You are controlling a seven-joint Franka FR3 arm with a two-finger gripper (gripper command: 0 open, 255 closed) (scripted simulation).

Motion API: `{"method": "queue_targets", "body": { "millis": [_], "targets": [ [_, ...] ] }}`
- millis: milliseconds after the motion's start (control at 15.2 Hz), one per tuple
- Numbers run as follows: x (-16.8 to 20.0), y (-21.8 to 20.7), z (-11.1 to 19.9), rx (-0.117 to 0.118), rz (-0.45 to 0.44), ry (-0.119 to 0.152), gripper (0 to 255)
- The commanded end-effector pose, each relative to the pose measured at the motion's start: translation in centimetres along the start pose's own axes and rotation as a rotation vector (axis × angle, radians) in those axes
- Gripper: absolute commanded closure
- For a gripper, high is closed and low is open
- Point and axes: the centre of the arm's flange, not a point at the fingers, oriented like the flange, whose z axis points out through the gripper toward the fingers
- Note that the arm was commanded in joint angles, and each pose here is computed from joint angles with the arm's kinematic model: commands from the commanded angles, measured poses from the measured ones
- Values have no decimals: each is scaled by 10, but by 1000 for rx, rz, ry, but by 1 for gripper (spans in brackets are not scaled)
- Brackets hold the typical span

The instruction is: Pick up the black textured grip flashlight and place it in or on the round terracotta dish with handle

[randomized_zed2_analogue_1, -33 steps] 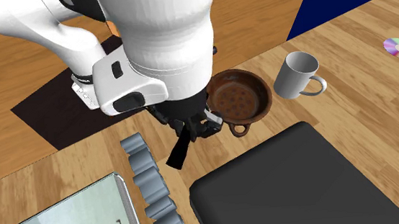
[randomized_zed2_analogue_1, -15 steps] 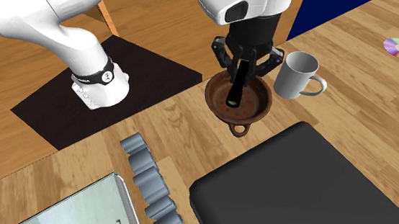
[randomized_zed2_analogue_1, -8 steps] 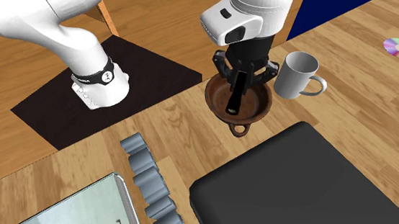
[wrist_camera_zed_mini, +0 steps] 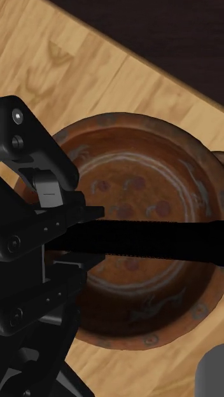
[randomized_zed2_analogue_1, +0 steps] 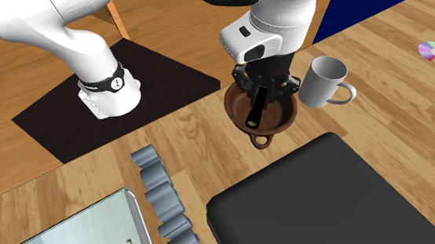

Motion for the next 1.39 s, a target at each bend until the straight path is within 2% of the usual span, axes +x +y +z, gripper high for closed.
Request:
{"method": "queue_targets", "body": {
  "millis": [0,198,264,594,858,1320],
  "targets": [
    [1,1,3,-5,2,-1,255],
    [1,1,3,-5,2,-1,255],
    [1,1,3,-4,2,-1,0],
    [1,1,3,-5,2,-1,0],
    [1,1,-47,-5,2,-1,0],
    [1,1,-47,-5,2,-1,0]
  ]
}}
